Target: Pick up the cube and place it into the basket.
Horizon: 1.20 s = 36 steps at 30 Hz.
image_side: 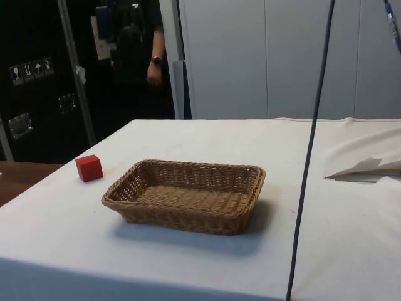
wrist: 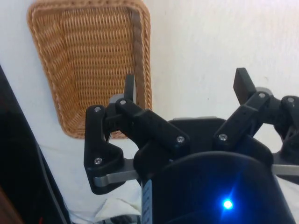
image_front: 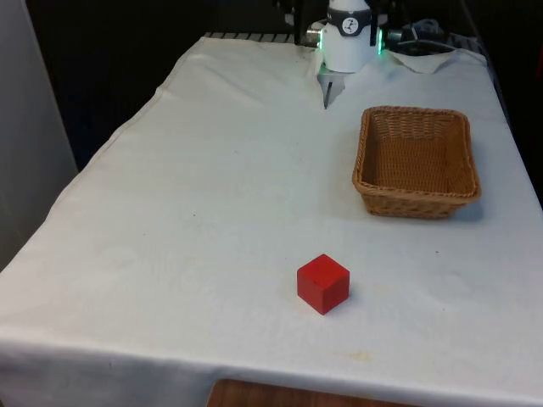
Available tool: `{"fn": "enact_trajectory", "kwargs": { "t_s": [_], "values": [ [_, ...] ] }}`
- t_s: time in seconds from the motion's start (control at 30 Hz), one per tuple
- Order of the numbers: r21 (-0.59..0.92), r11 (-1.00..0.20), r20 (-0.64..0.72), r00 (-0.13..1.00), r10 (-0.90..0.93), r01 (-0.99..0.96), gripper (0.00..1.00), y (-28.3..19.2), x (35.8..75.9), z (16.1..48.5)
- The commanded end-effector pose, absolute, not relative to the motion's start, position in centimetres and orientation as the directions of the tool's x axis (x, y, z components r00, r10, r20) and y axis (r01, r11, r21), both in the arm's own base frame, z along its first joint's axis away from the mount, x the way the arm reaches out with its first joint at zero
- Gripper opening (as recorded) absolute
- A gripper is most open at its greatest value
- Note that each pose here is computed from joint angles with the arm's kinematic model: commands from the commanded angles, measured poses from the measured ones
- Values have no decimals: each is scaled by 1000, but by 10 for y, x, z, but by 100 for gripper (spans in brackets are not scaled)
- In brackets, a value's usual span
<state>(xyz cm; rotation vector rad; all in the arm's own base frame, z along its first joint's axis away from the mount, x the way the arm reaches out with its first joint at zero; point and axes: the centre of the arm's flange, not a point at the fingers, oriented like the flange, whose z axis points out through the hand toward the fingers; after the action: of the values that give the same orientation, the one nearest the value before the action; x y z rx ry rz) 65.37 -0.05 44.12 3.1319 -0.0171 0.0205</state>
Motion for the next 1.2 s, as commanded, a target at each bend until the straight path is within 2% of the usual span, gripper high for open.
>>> {"fn": "enact_trajectory", "kwargs": {
  "t_s": [0.0,0.43,0.73,0.77,1.17],
  "values": [
    [11,-1000,14,1000,-12,-13,100,0,659,438],
    [11,-1000,30,1000,-8,-9,100,1,693,421],
    [11,-1000,60,998,-6,-7,100,6,732,393],
    [11,-1000,54,999,-4,-5,100,4,726,398],
    [31,-1000,106,994,7,3,100,18,751,365]
  ]
}}
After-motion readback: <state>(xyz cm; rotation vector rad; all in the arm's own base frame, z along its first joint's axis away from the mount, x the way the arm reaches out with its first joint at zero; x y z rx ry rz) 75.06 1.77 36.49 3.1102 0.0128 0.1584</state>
